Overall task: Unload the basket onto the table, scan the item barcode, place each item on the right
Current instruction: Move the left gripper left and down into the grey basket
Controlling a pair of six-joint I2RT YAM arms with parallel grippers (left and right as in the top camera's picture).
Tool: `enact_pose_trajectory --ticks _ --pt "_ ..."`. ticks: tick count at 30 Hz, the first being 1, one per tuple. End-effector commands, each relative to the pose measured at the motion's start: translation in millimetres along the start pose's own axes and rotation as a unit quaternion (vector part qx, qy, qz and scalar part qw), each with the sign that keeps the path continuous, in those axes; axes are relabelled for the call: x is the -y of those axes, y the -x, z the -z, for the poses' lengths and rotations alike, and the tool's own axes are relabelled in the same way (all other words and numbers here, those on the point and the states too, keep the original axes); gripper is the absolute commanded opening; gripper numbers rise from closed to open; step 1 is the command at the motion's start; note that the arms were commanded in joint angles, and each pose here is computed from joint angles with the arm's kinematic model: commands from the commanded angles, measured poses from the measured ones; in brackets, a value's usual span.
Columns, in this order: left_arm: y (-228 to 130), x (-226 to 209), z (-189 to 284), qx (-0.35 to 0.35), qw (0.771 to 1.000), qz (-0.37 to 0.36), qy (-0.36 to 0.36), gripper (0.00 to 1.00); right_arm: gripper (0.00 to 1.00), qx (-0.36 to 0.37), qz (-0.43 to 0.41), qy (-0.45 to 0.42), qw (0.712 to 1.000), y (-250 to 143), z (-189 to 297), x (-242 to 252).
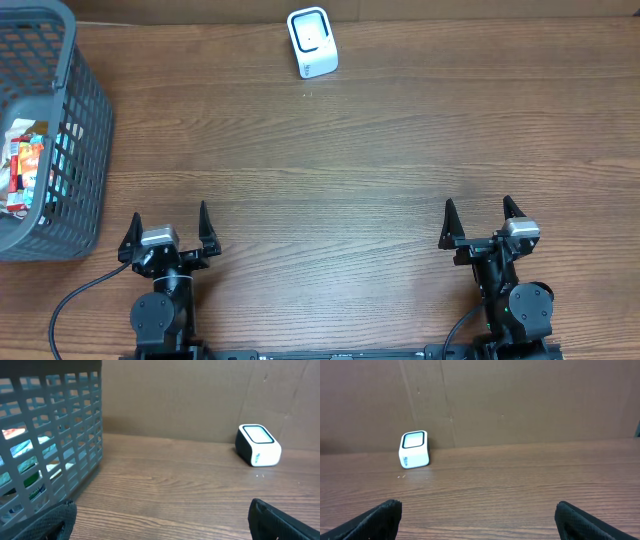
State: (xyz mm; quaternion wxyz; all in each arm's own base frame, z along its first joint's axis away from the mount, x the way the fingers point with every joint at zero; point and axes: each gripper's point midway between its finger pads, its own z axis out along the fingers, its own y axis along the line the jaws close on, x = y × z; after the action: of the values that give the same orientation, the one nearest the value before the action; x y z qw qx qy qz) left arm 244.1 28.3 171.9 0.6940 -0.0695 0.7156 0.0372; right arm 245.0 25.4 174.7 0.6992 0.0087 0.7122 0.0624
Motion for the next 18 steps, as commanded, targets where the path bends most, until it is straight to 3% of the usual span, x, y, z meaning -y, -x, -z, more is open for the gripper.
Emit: enact_pose_trajectory --ticks 1,13,18 --pt "47 8 11 0.043 0.999 -0.008 -0.021 1.0 1.0 0.0 0.002 0.001 1.0 -3 0 0" --pt "225 7 88 0.171 0.985 0.004 -0.026 1.0 1.0 0.0 0.002 0.001 1.0 -3 0 0" --pt "295 7 118 0.187 0.981 -0.037 -0.018 1.0 1.0 0.0 0.002 0.001 1.0 -3 0 0"
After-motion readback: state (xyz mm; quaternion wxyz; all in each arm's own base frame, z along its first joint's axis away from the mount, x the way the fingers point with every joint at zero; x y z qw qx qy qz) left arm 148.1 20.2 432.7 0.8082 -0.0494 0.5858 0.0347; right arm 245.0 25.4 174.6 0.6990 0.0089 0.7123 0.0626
